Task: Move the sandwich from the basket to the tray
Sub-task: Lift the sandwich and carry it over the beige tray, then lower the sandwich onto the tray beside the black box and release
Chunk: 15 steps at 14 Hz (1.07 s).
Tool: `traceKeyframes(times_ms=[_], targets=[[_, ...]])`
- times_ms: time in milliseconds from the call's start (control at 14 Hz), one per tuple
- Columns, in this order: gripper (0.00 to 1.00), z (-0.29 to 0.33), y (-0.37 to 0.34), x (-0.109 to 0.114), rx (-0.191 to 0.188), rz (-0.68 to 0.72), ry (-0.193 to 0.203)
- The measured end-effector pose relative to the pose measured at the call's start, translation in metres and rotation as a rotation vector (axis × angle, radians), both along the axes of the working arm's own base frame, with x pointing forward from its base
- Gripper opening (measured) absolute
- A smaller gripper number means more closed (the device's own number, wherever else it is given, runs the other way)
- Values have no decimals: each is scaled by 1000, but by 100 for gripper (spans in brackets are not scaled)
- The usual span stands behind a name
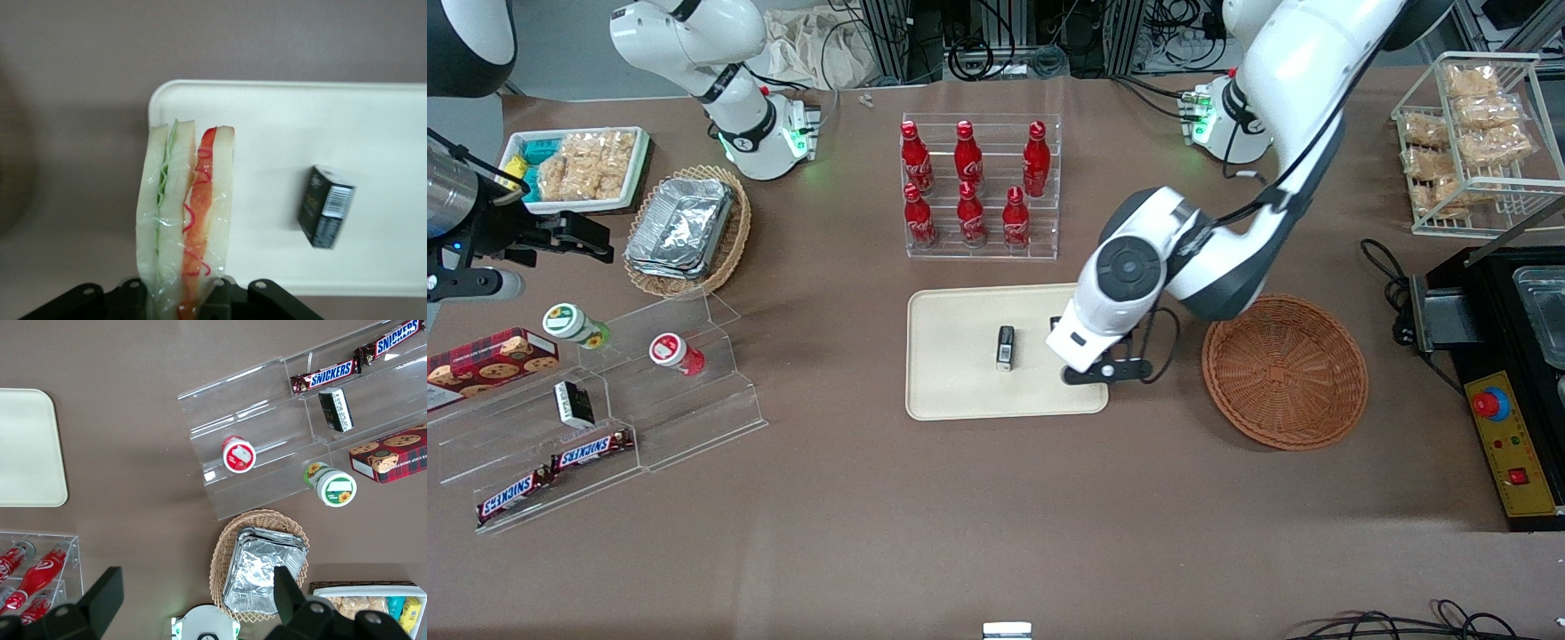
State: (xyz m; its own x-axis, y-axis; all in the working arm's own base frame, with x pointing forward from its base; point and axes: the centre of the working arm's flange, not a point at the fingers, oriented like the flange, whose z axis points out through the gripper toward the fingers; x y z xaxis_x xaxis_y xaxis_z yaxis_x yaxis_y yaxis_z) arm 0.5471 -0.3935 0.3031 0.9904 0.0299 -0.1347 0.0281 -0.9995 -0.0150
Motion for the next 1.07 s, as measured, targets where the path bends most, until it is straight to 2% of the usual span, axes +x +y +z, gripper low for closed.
traceKeyframes(times_ms=[286,429,643,857,1071], targets=[[20,-57,-11,-8,21,-61,35],[20,-73,-11,-11,47,-88,36],[19,-83,-10,-11,50,-91,41],[42,-82,-11,-9,39,-91,29],[73,-75,-12,-3,30,-85,15]])
